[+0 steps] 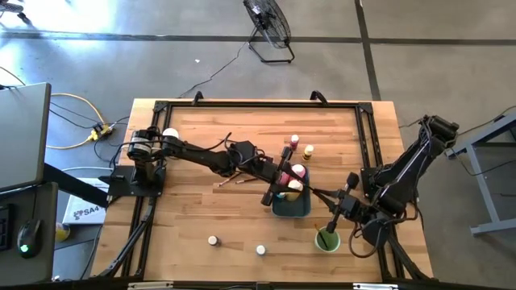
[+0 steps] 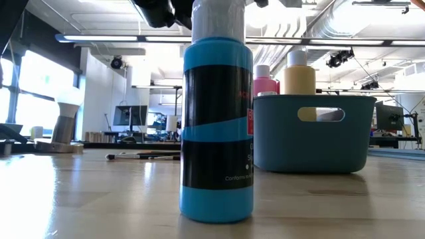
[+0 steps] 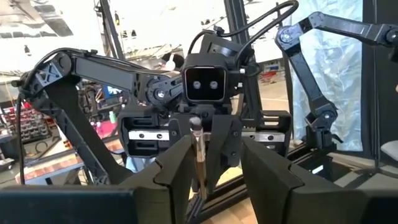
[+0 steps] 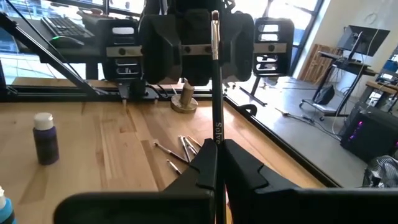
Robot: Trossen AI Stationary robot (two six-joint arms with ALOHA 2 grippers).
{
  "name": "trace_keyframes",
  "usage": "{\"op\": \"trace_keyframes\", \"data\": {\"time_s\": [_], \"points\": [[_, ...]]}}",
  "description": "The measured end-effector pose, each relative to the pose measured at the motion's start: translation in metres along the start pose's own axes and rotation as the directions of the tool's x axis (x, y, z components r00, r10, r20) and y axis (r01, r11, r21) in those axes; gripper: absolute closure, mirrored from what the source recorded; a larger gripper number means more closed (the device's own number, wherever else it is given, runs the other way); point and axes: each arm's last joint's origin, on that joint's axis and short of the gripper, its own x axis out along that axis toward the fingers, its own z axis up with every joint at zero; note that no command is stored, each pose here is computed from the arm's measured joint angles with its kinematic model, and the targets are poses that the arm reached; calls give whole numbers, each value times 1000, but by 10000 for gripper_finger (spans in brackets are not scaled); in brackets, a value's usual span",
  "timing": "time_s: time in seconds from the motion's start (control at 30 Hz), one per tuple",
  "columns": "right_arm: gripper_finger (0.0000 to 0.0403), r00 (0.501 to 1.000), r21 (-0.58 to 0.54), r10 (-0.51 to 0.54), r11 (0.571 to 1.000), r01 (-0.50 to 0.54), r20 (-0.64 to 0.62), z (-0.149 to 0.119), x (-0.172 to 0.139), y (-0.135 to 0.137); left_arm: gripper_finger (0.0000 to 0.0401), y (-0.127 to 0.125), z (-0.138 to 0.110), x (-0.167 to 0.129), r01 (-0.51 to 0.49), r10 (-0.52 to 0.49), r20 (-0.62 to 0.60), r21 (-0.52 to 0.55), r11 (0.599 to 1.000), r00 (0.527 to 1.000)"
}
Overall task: Pick & Place Paint Supplies
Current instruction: Put the black and silver paint brush into the green cup
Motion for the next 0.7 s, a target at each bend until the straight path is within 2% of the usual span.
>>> {"op": "trace_keyframes", "data": {"time_s": [0.27,0.53,0.7], "points": [[398,1000,0,-1,1000,1,0,0,0,0,272,4,7,8,7,-7,1,-21,1000,1000],[398,1000,2,-3,1000,3,2,0,0,0,272,4,6,13,29,-33,-61,-54,998,998],[398,1000,5,-6,1000,6,4,1,0,0,298,4,6,13,28,-31,-60,-52,998,998]]}}
